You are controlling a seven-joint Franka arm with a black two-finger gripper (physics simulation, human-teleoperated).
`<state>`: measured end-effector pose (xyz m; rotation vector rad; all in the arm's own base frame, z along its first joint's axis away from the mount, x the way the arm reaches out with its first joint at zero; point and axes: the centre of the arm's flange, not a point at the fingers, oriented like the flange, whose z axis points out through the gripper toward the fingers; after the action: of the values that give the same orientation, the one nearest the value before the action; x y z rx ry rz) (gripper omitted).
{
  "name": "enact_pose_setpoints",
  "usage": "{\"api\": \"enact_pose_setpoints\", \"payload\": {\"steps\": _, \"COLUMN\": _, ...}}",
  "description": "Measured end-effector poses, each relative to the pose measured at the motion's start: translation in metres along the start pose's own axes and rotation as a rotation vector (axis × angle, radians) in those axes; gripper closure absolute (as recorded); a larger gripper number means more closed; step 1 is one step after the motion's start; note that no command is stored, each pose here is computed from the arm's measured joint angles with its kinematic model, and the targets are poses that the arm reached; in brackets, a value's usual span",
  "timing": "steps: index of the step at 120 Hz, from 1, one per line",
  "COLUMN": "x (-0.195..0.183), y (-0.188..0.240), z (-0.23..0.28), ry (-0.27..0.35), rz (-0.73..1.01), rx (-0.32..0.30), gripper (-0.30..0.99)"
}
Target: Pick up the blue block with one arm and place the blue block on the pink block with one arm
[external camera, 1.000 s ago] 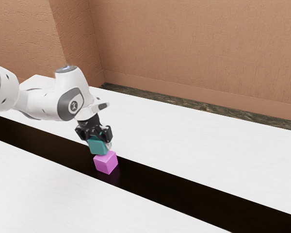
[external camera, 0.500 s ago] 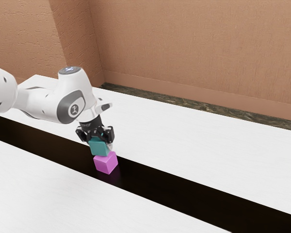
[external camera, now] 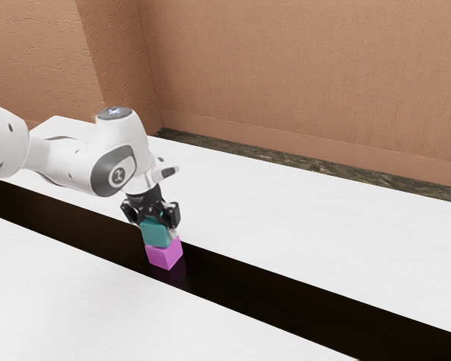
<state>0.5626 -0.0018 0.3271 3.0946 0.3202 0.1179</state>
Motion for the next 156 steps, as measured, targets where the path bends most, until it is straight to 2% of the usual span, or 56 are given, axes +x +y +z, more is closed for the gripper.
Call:
{"api": "enact_pose_setpoints", "payload": {"steps": 28, "x": -0.002, "y": -0.001, "z": 0.0, "ry": 0.005, "rz": 0.035, "rx": 0.009, "gripper": 0.46}}
{"api": "enact_pose_setpoints", "payload": {"steps": 39, "x": -0.001, "y": 0.0, "z": -0.002, "ry": 0.009, "rz": 0.05, "rx": 0.005, "gripper": 0.32}}
{"api": "enact_pose_setpoints", "payload": {"steps": 62, "x": 0.0, "y": 0.0, "z": -0.005, "ry": 0.016, "rz": 0.081, "rx": -0.004, "gripper": 0.13}}
{"api": "enact_pose_setpoints", "payload": {"steps": 90, "x": -0.003, "y": -0.001, "z": -0.124, "ry": 0.217, "rz": 0.155, "rx": 0.037, "gripper": 0.04}}
{"api": "enact_pose_setpoints", "payload": {"steps": 99, "x": 0.015, "y": -0.001, "z": -0.201, "ry": 0.31, "rz": 0.141, "rx": 0.038, "gripper": 0.03}}
{"api": "enact_pose_setpoints", "payload": {"steps": 103, "x": 0.02, "y": -0.009, "z": -0.226, "ry": 0.329, "rz": 0.124, "rx": 0.041, "gripper": 0.03}}
{"api": "enact_pose_setpoints", "payload": {"steps": 115, "x": 0.021, "y": -0.027, "z": -0.252, "ry": 0.289, "rz": 0.094, "rx": 0.055, "gripper": 0.02}}
{"api": "enact_pose_setpoints", "payload": {"steps": 137, "x": 0.008, "y": -0.024, "z": -0.241, "ry": 0.145, "rz": 0.119, "rx": 0.065, "gripper": 0.01}}
{"api": "enact_pose_setpoints", "payload": {"steps": 156, "x": 0.001, "y": -0.027, "z": -0.232, "ry": 0.078, "rz": 0.128, "rx": 0.068, "gripper": 0.0}}
